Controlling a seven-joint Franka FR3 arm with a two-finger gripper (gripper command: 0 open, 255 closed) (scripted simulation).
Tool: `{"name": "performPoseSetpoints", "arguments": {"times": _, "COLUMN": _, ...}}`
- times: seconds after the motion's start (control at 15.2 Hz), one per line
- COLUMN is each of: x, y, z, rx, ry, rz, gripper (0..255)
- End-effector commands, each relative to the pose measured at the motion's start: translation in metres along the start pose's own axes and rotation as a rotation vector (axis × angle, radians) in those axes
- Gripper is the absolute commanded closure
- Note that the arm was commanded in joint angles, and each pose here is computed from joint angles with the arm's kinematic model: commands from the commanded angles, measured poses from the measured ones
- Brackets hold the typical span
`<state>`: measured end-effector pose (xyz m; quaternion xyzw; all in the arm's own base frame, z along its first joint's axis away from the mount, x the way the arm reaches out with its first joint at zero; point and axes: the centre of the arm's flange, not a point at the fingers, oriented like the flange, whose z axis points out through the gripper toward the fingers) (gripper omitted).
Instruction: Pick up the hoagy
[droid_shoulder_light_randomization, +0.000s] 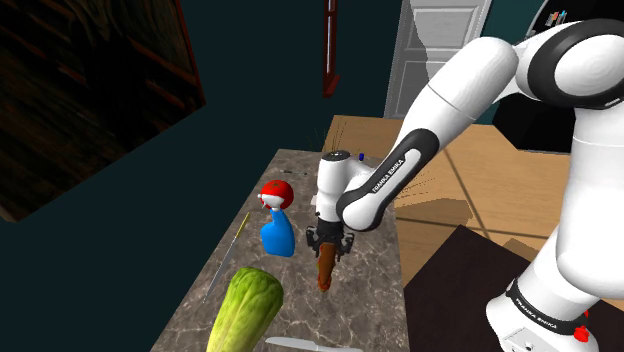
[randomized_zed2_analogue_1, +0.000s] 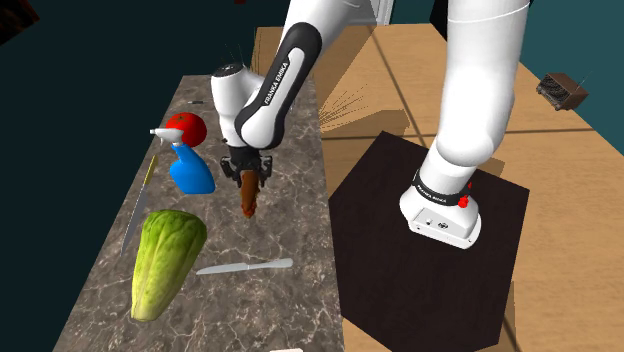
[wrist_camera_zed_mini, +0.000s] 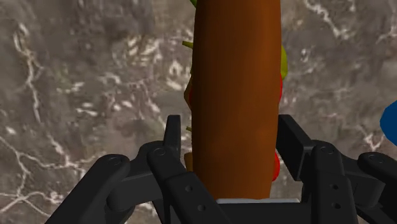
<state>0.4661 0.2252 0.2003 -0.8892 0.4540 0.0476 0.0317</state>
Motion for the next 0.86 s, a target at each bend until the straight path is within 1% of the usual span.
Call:
{"name": "performPoseSetpoints", "arguments": {"times": 0.0, "x": -0.001, "y": -0.001, "z": -0.01, "rx": 0.0, "ry": 0.0, "rz": 0.0, "gripper": 255}}
{"name": "performPoseSetpoints", "arguments": {"times": 0.66, "x": -0.007, "y": -0.001, "z": -0.062, "rx": 0.0, "ry": 0.0, "rz": 0.0, "gripper": 255}}
{"name": "performPoseSetpoints", "arguments": {"times": 0.79, "x": -0.007, "y": -0.001, "z": -0.063, "rx": 0.0, "ry": 0.0, "rz": 0.0, "gripper": 255}}
